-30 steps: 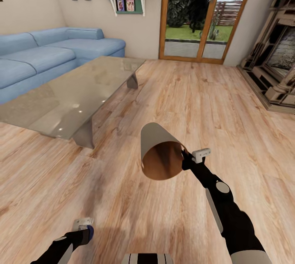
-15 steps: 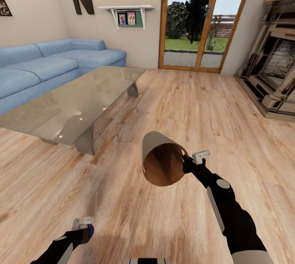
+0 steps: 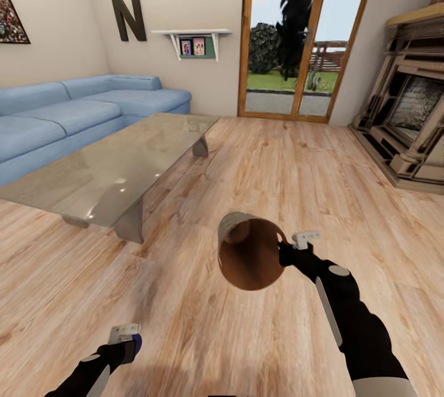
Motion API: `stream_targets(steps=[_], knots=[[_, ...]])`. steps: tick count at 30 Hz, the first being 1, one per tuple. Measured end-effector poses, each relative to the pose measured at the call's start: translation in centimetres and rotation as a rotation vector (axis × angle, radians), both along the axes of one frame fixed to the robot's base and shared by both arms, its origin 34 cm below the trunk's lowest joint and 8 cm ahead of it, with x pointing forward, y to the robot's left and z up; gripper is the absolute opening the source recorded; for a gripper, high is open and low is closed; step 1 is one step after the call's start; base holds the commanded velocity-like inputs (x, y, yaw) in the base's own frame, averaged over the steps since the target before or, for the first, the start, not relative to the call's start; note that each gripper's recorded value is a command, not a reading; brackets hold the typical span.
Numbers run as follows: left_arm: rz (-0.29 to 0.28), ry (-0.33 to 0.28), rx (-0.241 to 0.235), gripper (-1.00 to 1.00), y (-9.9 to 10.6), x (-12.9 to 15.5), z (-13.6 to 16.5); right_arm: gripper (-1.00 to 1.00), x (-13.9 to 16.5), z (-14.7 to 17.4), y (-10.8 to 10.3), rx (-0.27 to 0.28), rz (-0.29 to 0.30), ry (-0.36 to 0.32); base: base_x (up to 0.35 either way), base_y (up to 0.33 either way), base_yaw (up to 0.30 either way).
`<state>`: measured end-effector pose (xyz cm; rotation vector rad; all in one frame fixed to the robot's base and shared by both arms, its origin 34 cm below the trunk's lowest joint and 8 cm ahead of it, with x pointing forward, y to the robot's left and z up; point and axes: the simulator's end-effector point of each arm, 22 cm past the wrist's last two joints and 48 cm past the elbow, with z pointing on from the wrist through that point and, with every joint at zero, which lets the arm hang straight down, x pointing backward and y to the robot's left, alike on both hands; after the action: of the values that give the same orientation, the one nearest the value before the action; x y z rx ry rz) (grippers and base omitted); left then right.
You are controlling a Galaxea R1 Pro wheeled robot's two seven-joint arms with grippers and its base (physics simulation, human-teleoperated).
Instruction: Put the three can of soda from the living room inside the tash can in the kitchen.
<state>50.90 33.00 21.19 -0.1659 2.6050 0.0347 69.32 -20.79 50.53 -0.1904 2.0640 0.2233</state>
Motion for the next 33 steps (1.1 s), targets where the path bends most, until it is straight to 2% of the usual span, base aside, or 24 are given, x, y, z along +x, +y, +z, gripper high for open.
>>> stream_targets(steps=[4,6,7,9,10,12,15,21,25,28,33], knots=[[-0.001,-0.019,-0.002,-1.00,-0.1,0.6,0.8,-1.00,-0.8,-0.3,-0.7,-0.002,-0.015,0.064,0.000,0.000,0.000],[-0.003,-0.039,-0.004,-1.00,-0.1,1.2,1.5,-1.00,-0.9,-0.1,-2.2,-0.040,-0.032,0.064,0.000,0.000,0.000],[-0.011,-0.091,-0.005,-1.00,-0.4,3.3,3.3,-1.00,-1.2,0.0,-3.1,-0.034,-0.046,0.089,0.000,0.000,0.000],[-0.019,-0.148,-0.004,-1.00,-0.5,5.4,5.4,-1.00,-1.4,0.6,-4.1,-0.058,-0.063,0.102,0.000,0.000,0.000],[-0.027,-0.183,-0.004,-1.00,-0.7,6.8,7.1,-1.00,-1.8,1.1,-4.3,-0.050,-0.068,0.121,0.000,0.000,0.000],[-0.038,-0.221,-0.007,-1.00,-1.0,8.5,9.7,-1.00,-2.2,2.7,-5.0,-0.043,-0.075,0.126,0.000,0.000,0.000],[-0.051,-0.268,-0.012,-1.00,-1.3,10.6,13.5,-1.00,-2.9,3.3,-6.5,-0.081,-0.101,0.159,0.000,0.000,0.000],[-0.066,-0.294,-0.017,-1.00,-1.8,12.0,17.8,-1.00,-3.7,4.4,-7.0,-0.077,-0.100,0.175,0.000,0.000,0.000],[-0.071,-0.284,-0.022,-1.00,-2.0,12.0,18.9,-1.00,-4.3,4.4,-7.3,-0.082,-0.106,0.203,0.000,0.000,0.000],[-0.076,-0.270,-0.029,-1.00,-2.2,11.8,19.6,-1.00,-4.6,4.6,-7.1,-0.069,-0.102,0.211,0.000,0.000,0.000],[-0.091,-0.260,-0.040,-1.00,-2.9,10.8,20.9,-1.00,-4.8,5.1,-7.5,-0.080,-0.110,0.209,0.000,0.000,0.000]])
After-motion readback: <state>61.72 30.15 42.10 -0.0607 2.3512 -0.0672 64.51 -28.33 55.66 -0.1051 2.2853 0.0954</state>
